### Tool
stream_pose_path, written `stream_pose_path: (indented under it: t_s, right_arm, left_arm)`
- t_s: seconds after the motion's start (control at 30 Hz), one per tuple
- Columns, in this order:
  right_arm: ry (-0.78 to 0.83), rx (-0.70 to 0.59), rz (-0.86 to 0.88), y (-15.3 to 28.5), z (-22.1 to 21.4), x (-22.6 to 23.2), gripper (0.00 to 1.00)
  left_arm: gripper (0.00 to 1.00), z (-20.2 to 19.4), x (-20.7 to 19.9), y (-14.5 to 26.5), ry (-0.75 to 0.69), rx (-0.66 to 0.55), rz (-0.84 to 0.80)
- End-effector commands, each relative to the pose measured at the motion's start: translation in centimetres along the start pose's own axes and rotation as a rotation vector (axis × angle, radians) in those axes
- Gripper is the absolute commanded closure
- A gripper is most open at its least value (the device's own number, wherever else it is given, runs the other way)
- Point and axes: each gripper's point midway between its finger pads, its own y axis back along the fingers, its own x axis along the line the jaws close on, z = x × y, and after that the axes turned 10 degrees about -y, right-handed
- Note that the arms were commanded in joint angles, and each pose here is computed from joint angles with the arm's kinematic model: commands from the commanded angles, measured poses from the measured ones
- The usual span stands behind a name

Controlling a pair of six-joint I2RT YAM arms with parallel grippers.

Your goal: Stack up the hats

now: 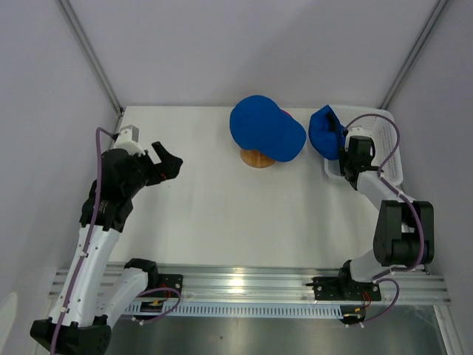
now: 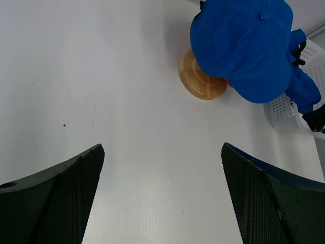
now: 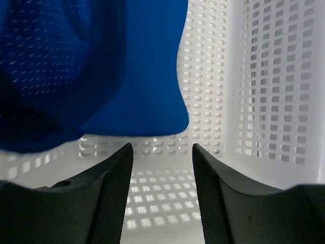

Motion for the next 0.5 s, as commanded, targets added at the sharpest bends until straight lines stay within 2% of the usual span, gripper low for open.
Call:
stream_pose_path:
  t_s: [0.0, 0.1, 0.13, 0.23, 0.3, 0.4, 0.47]
  right_arm:
    - [0.006, -0.056, -0.033, -1.3, 3.0, -1.2, 0.49]
    - [0.007, -0.1, 0.007, -2.0, 4.7, -0.6, 0.69]
    - [0.004, -0.106, 0.014, -2.1, 5.1, -0.6, 0.84]
    - [-0.013, -0.137, 0.066, -1.6, 6.8, 0.1, 1.0]
    - [-0.03, -0.128, 0.147, -0.7, 7.1, 1.1, 1.0]
    - [-0.093, -0.211, 0.27, 2.1, 10.0, 1.8, 1.0]
    - [-0.18, -0.272, 0.312, 4.6, 12.3, 0.7, 1.0]
  left_arm:
    - [0.01, 1.8, 0.0, 0.0, 0.001, -0.038, 0.007]
    - [0.01, 1.9, -0.1, -0.6, 0.019, -0.029, 0.005]
    - [0.01, 1.9, -0.1, -0.7, 0.023, -0.027, 0.007]
    - [0.0, 2.0, -0.2, -1.0, 0.029, -0.015, 0.009]
    - [0.0, 2.3, -0.1, -1.1, 0.029, -0.018, 0.014]
    - [0.01, 3.2, -0.2, -1.0, 0.001, -0.036, 0.033]
    - [0.0, 3.7, -0.6, -1.0, -0.026, -0.042, 0.035]
